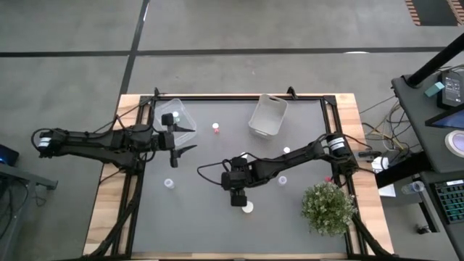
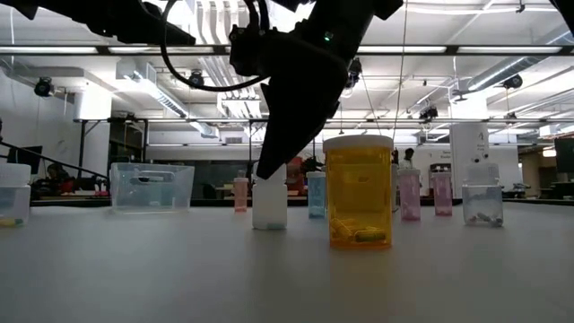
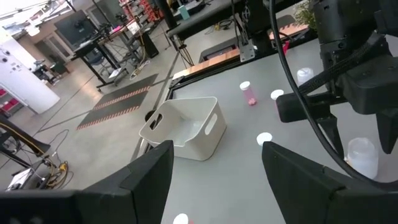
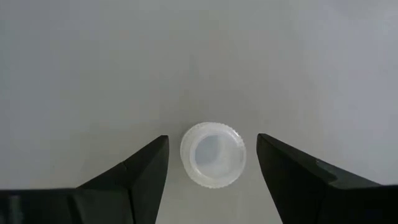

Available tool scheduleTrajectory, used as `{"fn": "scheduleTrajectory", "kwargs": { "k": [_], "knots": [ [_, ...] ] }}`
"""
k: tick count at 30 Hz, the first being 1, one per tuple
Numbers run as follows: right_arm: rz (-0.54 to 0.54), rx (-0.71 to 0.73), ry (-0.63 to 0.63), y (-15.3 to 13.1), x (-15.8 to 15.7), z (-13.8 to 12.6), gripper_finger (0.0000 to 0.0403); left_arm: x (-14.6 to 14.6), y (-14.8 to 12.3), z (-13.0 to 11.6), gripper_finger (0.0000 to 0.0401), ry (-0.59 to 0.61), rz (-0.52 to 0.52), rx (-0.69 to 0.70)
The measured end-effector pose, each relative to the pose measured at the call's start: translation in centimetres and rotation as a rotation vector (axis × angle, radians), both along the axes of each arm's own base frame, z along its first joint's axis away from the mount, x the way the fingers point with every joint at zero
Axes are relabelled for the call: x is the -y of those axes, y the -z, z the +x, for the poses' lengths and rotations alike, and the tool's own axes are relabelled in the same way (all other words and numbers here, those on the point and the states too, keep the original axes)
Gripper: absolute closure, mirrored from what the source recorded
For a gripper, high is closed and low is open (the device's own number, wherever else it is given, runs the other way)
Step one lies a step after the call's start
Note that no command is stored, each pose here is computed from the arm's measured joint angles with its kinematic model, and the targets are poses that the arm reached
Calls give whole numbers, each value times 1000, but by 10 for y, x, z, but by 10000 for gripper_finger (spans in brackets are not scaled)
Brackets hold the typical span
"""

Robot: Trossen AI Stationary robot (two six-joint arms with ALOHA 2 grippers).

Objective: Pick and place medicine bottles into bin by pill shape (circle, oval)
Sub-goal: Put the white middle pill bottle into the gray bin

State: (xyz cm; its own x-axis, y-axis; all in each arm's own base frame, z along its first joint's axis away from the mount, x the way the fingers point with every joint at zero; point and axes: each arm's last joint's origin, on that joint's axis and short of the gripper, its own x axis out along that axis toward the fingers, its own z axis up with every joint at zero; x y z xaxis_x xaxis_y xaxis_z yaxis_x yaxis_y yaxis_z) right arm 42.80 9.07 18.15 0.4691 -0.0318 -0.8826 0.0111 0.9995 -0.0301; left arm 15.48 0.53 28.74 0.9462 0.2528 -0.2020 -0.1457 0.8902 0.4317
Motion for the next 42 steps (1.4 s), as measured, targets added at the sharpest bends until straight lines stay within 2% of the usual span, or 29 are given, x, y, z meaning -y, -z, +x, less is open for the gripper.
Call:
{"fn": "scheduleTrajectory", "kwargs": {
  "k": [9, 18, 22, 26, 33, 42],
  "knots": [
    [4, -1, 8, 0, 0, 0, 174, 0, 0, 0, 170, 0, 0, 0],
    [1, -4, 1, 2, 0, 0, 271, 0, 1, 0, 170, 0, 1, -6],
    [1, -3, 1, 2, 0, 0, 271, 0, 0, 0, 170, 0, 1, -4],
    [3, 6, 1, -3, 0, -1, 249, 0, 0, 0, 170, 0, 1, -2],
    [11, 116, 10, -56, 17, -9, 257, 0, 0, 0, 170, 1, 1, 0],
    [2, 208, 196, -129, 99, -45, 259, 0, -1, 1, 170, 1, 0, 9]
  ]
}}
